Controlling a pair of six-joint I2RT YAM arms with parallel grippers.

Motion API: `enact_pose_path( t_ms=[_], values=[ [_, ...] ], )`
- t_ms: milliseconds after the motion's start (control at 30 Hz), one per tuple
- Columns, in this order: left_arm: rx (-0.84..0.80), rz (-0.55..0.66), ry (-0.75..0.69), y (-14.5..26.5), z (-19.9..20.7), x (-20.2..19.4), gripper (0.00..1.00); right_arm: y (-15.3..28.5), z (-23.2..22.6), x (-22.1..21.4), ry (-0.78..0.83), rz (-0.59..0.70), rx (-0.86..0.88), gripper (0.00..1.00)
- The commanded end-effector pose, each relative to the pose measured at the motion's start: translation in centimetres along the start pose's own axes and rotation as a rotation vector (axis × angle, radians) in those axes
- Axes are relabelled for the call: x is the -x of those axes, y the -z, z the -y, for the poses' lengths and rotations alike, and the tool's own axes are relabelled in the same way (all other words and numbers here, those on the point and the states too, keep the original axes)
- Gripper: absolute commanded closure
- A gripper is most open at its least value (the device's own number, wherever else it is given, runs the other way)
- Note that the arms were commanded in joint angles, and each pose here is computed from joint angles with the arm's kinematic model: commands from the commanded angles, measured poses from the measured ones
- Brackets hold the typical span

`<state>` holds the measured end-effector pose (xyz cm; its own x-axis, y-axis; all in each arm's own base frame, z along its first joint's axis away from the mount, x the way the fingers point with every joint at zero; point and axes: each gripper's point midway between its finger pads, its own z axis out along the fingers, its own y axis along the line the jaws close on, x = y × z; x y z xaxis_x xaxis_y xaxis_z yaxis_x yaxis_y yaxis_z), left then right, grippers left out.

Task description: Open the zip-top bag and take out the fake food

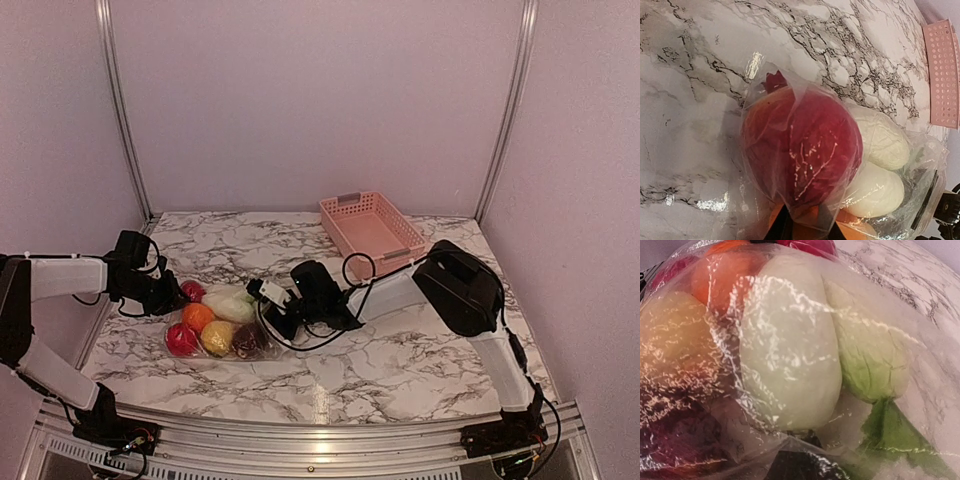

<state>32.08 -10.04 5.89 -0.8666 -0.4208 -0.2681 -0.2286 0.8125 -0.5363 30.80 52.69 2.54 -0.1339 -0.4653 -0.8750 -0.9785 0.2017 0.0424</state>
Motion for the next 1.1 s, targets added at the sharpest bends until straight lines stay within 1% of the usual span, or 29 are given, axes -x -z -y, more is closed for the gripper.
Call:
enact_pose_path(
  t_ms=[0,67,100,200,467,567,833,900,967,1000,1067],
  values=[
    [0.071,-0.009,0.008,-0.6,-1.6,-0.2,0.9,1.5,0.5,2.4,0.008,0.009,-0.049,0.93],
    [0.084,-0.009,0.013,-0.8,-1.9,-0.1,1.0,2.2,0.6,2.7,0.007,0.006,-0.058,0.96],
    [0.087,-0.008,0.013,-0.8,-1.9,-0.1,1.0,2.5,0.6,2.8,0.009,0.007,-0.061,0.98],
    [0.093,0.003,0.014,-0.7,-2.0,0.1,1.0,3.8,0.7,3.5,0.009,0.014,-0.073,1.0],
    [0.121,0.035,0.025,-0.4,-2.3,0.7,1.0,6.9,0.4,3.9,0.007,-0.005,-0.103,1.0],
    [0.128,0.039,0.031,-0.5,-2.5,0.8,1.0,7.9,0.3,3.7,0.006,-0.028,-0.113,1.0],
    [0.125,0.048,0.01,-0.4,-2.4,0.9,1.0,10.0,0.6,2.2,-0.011,-0.143,-0.166,1.0],
    [0.114,0.055,-0.001,-0.4,-2.2,1.1,1.0,10.1,0.7,2.6,-0.023,-0.148,-0.167,1.0],
    [0.095,0.063,-0.012,-0.3,-1.8,1.2,1.0,9.9,0.9,3.7,-0.047,-0.125,-0.154,1.0],
    [0.088,0.066,-0.02,-0.3,-1.6,1.2,1.0,9.7,0.8,3.6,-0.065,-0.138,-0.133,1.0],
    [0.069,0.073,-0.04,-0.1,-1.2,1.3,1.0,8.9,0.7,4.6,-0.089,-0.134,-0.099,0.91]
  ],
)
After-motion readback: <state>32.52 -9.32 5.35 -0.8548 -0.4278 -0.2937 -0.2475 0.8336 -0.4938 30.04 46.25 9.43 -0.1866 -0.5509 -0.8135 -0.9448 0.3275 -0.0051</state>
